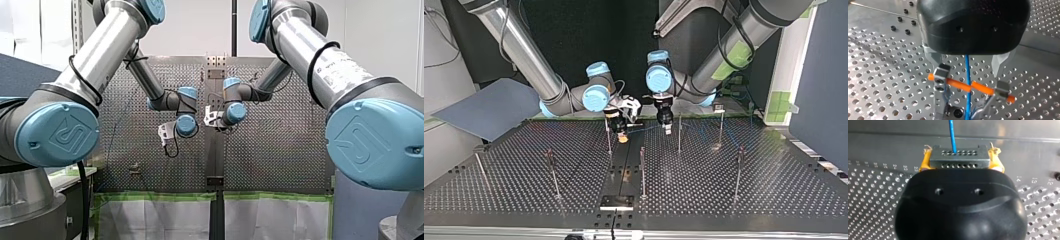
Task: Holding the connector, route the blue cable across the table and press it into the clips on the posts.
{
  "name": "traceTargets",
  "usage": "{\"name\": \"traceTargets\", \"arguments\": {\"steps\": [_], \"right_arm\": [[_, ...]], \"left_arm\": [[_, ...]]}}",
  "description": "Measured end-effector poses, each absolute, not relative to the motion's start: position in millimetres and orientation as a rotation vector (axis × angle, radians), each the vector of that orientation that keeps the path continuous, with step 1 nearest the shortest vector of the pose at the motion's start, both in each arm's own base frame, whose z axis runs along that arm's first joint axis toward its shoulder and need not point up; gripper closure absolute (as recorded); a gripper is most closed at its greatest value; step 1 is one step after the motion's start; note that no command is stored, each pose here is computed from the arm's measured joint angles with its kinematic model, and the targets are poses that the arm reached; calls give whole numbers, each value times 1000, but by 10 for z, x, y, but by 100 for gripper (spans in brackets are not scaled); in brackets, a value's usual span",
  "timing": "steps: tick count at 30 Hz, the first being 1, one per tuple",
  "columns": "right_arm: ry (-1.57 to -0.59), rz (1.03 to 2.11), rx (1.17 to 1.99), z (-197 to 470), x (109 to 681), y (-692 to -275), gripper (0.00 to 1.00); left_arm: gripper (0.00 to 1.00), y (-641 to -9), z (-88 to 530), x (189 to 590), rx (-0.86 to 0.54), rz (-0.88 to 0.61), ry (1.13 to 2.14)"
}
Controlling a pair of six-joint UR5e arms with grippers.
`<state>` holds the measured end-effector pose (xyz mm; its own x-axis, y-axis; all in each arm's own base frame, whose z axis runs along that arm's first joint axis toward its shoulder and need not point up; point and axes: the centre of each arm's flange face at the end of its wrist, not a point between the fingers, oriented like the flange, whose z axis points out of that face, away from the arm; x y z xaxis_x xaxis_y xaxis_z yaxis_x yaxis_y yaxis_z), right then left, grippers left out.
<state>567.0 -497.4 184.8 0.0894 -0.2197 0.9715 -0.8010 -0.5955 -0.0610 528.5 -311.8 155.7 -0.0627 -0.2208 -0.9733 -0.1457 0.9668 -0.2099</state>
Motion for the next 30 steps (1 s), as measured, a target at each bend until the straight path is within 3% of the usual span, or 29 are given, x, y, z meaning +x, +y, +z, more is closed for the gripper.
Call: {"name": "traceTargets", "arguments": {"steps": [2,3,5,6,7,8,22,30], "right_arm": [[-1001,1533,1876,1848,5670,-4975,100],[-1001,1533,1876,1848,5670,-4975,100],[-1001,1532,1876,1848,5669,-4976,100],[-1002,1532,1876,1847,5666,-4979,100],[-1003,1533,1875,1847,5662,-4984,100],[-1005,1533,1874,1848,5657,-4989,100],[-1013,1527,1881,1895,5630,-4992,100],[-989,1573,1831,2332,5605,-4968,100]], "left_arm": [[53,-3118,1561,5288,-285,-61,1635],[53,-3119,1563,5290,-286,-61,1633],[83,-3120,1567,5295,-287,-62,1628],[83,-3120,1568,5297,-288,-62,1627],[95,-3120,1569,5298,-288,-62,1626],[100,-3119,1569,5299,-289,-63,1625],[100,-3118,1700,5265,-316,-91,1623],[100,-3131,2019,5176,-318,-96,1611]]}}
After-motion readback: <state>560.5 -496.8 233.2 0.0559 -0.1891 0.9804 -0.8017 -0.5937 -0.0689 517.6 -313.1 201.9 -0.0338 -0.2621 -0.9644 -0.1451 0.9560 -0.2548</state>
